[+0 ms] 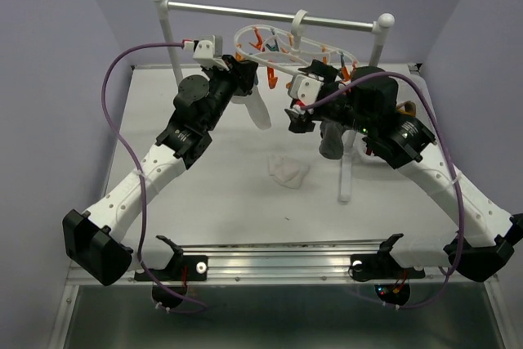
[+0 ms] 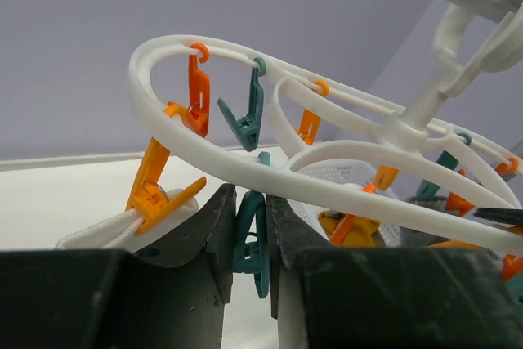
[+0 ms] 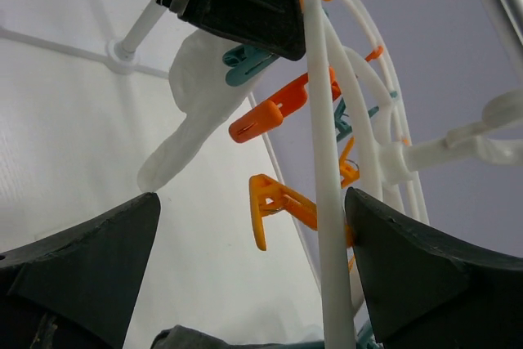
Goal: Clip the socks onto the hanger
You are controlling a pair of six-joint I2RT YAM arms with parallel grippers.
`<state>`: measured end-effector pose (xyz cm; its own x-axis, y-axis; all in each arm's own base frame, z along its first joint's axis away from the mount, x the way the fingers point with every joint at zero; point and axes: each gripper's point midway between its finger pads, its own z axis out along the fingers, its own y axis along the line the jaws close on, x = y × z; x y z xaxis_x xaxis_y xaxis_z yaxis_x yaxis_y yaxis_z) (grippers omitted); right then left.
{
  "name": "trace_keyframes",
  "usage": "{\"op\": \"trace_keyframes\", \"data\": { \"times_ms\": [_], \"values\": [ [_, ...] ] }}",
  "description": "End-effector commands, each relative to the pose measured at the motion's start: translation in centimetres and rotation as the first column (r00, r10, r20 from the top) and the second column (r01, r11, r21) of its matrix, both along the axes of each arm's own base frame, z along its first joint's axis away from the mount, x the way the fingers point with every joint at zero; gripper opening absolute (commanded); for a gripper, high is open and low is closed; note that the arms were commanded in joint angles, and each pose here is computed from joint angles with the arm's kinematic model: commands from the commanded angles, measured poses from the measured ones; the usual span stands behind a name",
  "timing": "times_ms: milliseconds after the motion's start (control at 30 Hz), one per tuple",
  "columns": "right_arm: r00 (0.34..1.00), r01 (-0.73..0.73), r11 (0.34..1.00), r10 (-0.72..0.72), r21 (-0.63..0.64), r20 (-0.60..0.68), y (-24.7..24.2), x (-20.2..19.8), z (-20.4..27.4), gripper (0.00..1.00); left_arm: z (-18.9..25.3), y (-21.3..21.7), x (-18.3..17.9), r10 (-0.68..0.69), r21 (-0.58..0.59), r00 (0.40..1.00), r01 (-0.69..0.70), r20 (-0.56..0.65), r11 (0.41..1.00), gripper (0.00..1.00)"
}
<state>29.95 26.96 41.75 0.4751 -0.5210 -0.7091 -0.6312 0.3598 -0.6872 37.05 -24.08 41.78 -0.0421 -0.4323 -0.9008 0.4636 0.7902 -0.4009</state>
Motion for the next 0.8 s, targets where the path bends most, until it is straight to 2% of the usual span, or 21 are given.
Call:
{"op": "trace_keyframes", "data": {
  "times_ms": [0,200,333,433,567,767],
  "values": [
    [0.998,0.055,0.995,-0.052,0.082,-0.038,-0.8,-0.5,2.8,1.0,1.6,3.1,1.6,0.151,-0.056,0.988,-0.15,0.011,0.987,0.0],
    [1.0,0.011,0.979,-0.012,0.203,0.001,-0.9,-2.0,7.0,1.0,1.5,3.0,2.0,0.156,-0.052,0.988,-0.155,0.008,0.987,0.0],
    [0.997,0.071,0.952,-0.068,0.297,-0.022,-1.6,-1.6,9.0,1.0,1.6,2.9,1.9,0.146,-0.059,0.989,-0.145,0.014,0.988,0.0],
    [0.999,0.051,0.949,-0.047,0.311,-0.021,-1.4,-2.0,9.3,1.0,1.9,2.8,1.9,0.141,-0.061,0.99,-0.139,0.021,0.988,0.0],
    [0.999,-0.045,0.942,0.044,0.333,0.01,-0.6,-3.5,10.8,1.0,1.9,2.7,1.9,0.139,-0.055,0.99,-0.137,0.023,0.989,0.0],
    [0.996,-0.095,0.929,0.087,0.357,0.038,0.5,-3.4,11.8,1.0,2.3,2.2,1.3,0.102,-0.05,0.994,-0.1,0.042,0.994,0.0]
  ]
}}
